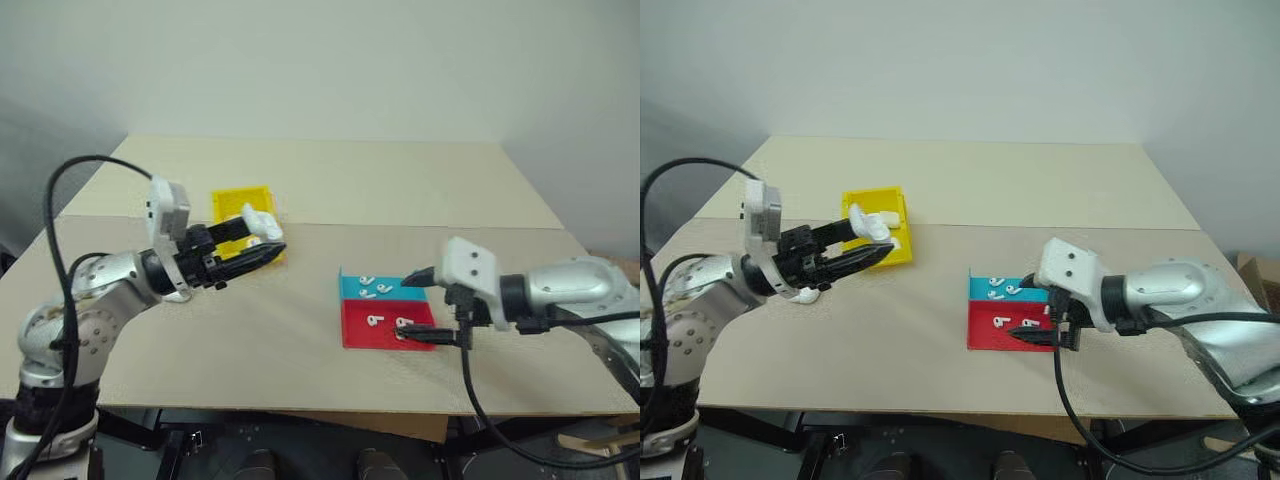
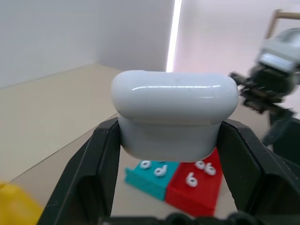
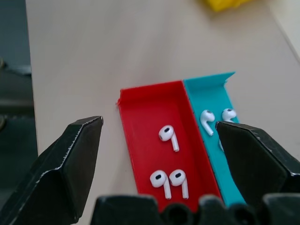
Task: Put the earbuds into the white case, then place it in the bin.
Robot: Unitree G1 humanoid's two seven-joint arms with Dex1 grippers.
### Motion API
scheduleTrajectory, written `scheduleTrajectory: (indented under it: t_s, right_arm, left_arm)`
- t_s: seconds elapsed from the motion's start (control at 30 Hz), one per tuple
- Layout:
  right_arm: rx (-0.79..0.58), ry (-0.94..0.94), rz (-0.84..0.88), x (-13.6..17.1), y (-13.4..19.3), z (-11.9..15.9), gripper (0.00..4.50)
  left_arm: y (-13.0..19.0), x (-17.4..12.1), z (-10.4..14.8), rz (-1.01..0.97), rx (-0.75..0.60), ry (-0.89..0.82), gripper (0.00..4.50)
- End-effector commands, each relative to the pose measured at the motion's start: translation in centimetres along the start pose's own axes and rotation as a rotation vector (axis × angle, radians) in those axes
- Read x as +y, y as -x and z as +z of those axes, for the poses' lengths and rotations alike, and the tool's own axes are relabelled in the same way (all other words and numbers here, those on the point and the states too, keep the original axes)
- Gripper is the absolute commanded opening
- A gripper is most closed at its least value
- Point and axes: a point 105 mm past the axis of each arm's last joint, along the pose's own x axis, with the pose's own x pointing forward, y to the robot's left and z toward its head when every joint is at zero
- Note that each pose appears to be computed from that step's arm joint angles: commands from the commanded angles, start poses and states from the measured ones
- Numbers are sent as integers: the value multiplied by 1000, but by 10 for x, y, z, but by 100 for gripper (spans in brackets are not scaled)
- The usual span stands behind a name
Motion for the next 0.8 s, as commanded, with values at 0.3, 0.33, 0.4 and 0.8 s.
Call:
scheduleTrajectory:
  t_s: [0.3,0.33,0.4,0.8]
  right_arm:
    - [234,153,42,-20,-49,-18,289]
    - [238,156,53,-21,-51,-19,289]
    - [264,190,66,-22,-54,-23,289]
    - [266,281,111,-25,-73,-19,289]
  left_arm:
    - [-2,-18,0,-351,-62,-98,278]
    - [-2,-18,-1,-351,-58,-102,278]
    - [-1,-18,-1,-348,-54,-110,278]
    - [5,-28,2,-324,-43,-136,278]
